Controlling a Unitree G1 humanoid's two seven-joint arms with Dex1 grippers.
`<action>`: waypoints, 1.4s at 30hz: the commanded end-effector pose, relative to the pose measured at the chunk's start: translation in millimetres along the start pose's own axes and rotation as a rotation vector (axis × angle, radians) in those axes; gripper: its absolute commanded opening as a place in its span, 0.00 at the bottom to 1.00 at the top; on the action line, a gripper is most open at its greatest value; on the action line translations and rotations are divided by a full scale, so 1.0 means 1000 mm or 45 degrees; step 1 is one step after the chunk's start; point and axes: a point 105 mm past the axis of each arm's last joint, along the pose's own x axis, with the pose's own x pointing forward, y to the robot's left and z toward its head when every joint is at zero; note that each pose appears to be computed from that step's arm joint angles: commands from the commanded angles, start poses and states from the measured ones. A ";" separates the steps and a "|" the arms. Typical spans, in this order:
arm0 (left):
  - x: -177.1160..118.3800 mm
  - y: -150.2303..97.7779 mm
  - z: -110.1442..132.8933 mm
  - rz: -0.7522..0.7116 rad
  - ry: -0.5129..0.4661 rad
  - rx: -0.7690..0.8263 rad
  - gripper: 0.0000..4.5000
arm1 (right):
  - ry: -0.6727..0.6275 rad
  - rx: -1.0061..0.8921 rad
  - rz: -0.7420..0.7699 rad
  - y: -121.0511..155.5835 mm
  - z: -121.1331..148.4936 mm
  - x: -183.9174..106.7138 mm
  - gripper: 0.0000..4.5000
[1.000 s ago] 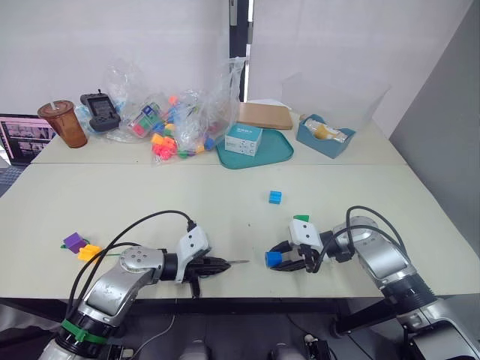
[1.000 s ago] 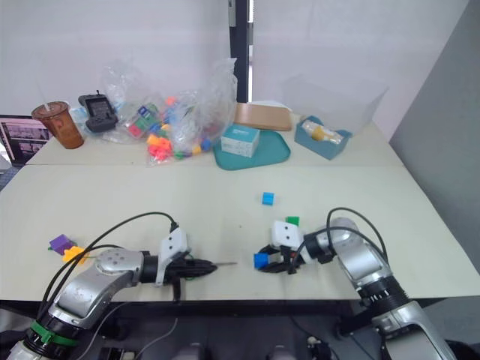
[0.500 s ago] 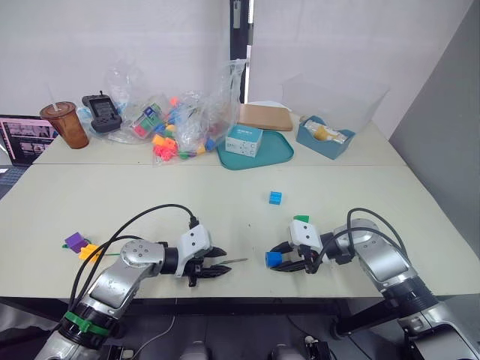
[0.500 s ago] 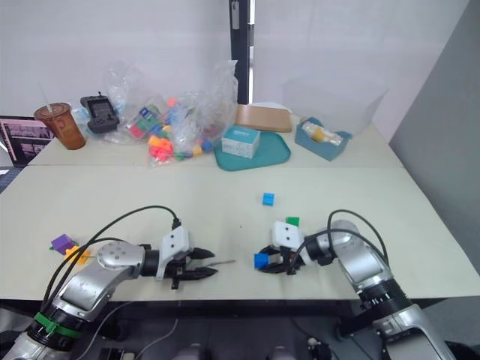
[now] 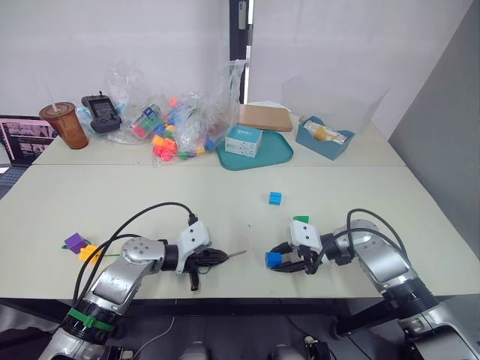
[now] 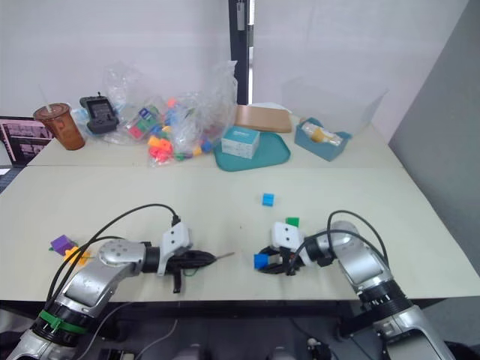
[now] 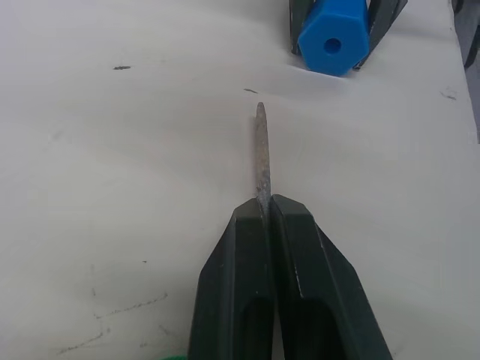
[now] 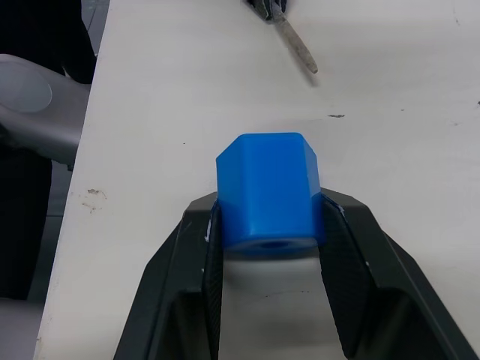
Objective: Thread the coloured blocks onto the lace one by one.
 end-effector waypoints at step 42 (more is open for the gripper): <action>0.035 -0.041 0.062 -0.233 0.070 0.159 0.00 | 0.061 -0.025 0.049 0.010 -0.009 0.004 0.28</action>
